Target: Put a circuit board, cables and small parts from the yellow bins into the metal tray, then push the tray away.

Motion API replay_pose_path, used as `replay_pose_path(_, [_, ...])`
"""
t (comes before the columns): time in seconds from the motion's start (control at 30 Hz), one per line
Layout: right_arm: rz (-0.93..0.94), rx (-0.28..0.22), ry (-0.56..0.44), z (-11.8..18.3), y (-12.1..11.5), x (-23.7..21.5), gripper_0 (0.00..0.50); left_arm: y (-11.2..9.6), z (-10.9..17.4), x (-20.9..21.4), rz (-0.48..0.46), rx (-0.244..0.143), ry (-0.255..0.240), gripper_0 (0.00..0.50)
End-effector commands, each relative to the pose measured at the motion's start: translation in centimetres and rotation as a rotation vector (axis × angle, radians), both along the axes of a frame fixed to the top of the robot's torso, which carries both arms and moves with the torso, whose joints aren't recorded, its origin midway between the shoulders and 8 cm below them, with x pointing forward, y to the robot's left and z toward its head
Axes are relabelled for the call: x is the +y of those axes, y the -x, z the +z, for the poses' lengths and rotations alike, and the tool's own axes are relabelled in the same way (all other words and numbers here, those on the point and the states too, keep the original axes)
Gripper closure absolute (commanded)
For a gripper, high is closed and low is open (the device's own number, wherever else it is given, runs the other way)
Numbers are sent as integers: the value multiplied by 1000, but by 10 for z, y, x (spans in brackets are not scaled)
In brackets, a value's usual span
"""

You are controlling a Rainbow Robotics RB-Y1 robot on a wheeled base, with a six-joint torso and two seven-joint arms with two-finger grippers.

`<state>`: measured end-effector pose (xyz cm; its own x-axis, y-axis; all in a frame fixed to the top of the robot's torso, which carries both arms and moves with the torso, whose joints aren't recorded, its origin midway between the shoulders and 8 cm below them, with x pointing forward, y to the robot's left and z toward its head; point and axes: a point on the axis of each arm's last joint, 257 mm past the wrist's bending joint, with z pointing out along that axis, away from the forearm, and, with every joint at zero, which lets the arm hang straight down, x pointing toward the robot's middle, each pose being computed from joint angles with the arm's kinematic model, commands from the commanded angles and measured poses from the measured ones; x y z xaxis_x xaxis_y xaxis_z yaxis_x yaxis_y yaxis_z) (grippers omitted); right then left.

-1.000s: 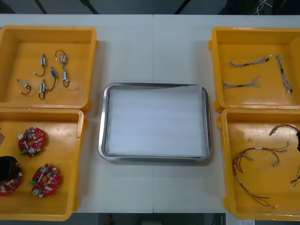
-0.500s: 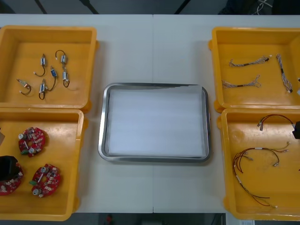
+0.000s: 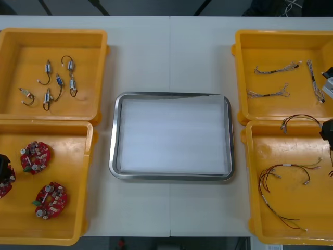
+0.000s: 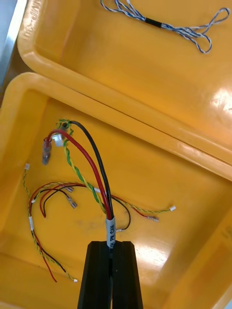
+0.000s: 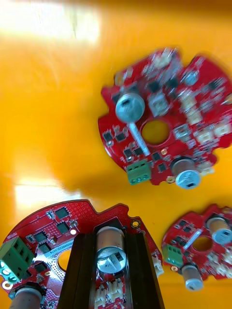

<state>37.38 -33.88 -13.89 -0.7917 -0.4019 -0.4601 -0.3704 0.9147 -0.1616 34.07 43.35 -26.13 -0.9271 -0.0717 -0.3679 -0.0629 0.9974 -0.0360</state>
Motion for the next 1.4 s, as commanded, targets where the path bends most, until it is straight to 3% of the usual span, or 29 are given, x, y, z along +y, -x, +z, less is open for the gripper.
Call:
replay_pose_path(0.03, [106, -42, 66, 21, -4, 7, 500, -14, 54, 0, 15, -38, -20, 500])
replay_pose_path(0.23, [143, -57, 77, 28, -8, 13, 500, -15, 90, -6, 8, -56, -26, 500])
replay_pose_path(0.5, [167, -59, 101, 31, -12, 18, 500, -16, 107, -18, 4, -71, -14, 500])
replay_pose_path(0.6, [170, -59, 107, 31, -12, 19, 500, -16, 114, -24, 4, -56, -10, 500])
replay_pose_path(0.77, [172, -58, 114, 30, -13, 19, 500, -21, 124, -47, -6, -48, 31, 500])
replay_pose_path(1.07, [180, -54, 113, 29, -12, 20, 500, -43, 130, -96, 42, -79, 95, 500])
replay_pose_path(1.4, [180, -54, 113, 29, -12, 20, 500, -59, 127, -169, 158, -96, 144, 500])
